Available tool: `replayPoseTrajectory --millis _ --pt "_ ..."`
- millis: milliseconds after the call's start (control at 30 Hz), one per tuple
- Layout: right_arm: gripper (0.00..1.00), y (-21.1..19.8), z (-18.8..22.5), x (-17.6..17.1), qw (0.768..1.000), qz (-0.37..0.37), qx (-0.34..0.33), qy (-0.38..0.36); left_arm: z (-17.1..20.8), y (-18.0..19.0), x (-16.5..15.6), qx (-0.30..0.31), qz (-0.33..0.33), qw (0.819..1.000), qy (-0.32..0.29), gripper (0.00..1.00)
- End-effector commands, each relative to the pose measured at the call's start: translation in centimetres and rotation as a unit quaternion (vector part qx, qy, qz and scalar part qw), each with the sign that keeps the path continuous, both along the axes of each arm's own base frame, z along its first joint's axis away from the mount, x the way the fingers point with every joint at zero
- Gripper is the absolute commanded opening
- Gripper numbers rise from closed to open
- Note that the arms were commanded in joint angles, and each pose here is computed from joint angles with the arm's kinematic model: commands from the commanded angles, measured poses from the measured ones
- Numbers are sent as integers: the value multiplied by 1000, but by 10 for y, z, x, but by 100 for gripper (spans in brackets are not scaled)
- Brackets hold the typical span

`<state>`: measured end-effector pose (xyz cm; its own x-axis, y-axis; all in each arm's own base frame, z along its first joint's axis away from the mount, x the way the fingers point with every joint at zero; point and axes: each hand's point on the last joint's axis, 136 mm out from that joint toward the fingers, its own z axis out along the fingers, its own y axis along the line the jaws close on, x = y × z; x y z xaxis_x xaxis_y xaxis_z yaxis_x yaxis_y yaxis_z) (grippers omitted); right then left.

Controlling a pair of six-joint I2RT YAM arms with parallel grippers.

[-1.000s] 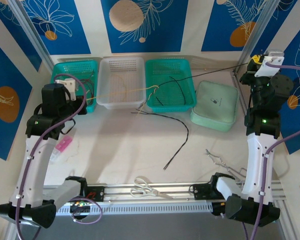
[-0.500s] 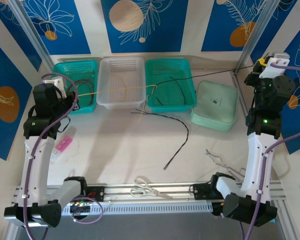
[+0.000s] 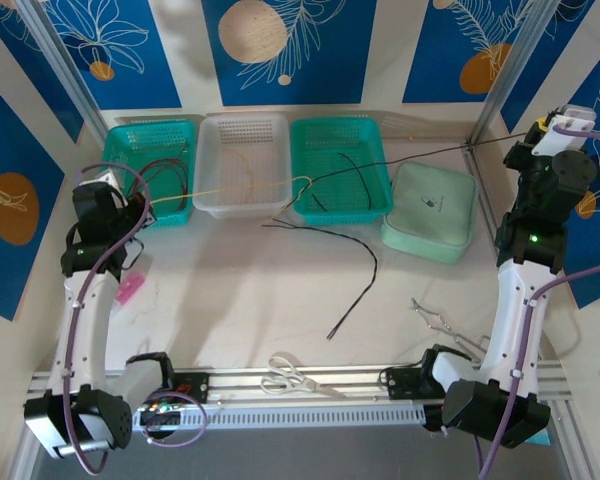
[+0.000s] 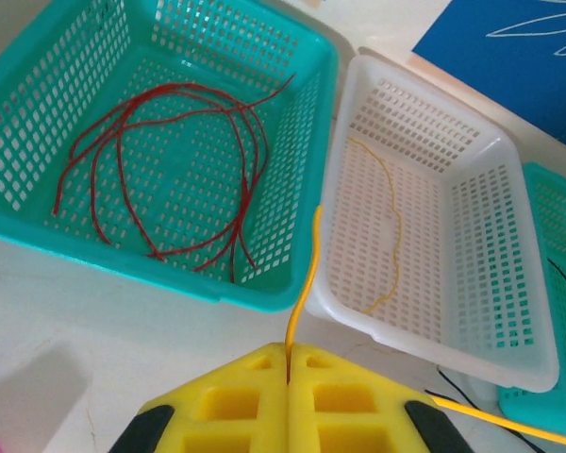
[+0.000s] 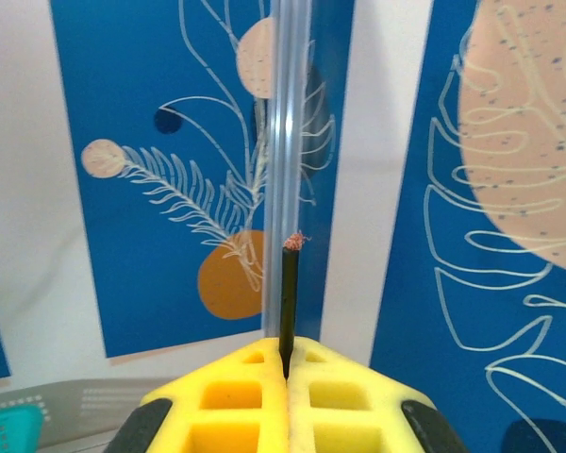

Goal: Untangle the cables

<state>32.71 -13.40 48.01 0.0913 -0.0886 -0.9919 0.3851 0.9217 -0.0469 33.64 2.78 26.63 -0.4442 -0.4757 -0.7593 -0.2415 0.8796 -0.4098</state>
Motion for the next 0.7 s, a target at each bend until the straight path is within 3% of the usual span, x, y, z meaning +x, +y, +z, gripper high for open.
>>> replayPoseTrajectory --millis 0,167,433,667 --pt "0 -15 14 -7 999 -40 -17 -26 -20 16 9 -19 41 999 -1 0" --pt "0 -22 15 -9 997 -60 -27 -29 -43 37 7 -19 85 996 3 0" --pt "0 -25 17 -10 997 -66 -30 -36 -44 71 5 -31 130 991 -3 0" --pt "0 13 16 1 999 39 -1 -32 -25 42 17 -92 59 993 -34 0"
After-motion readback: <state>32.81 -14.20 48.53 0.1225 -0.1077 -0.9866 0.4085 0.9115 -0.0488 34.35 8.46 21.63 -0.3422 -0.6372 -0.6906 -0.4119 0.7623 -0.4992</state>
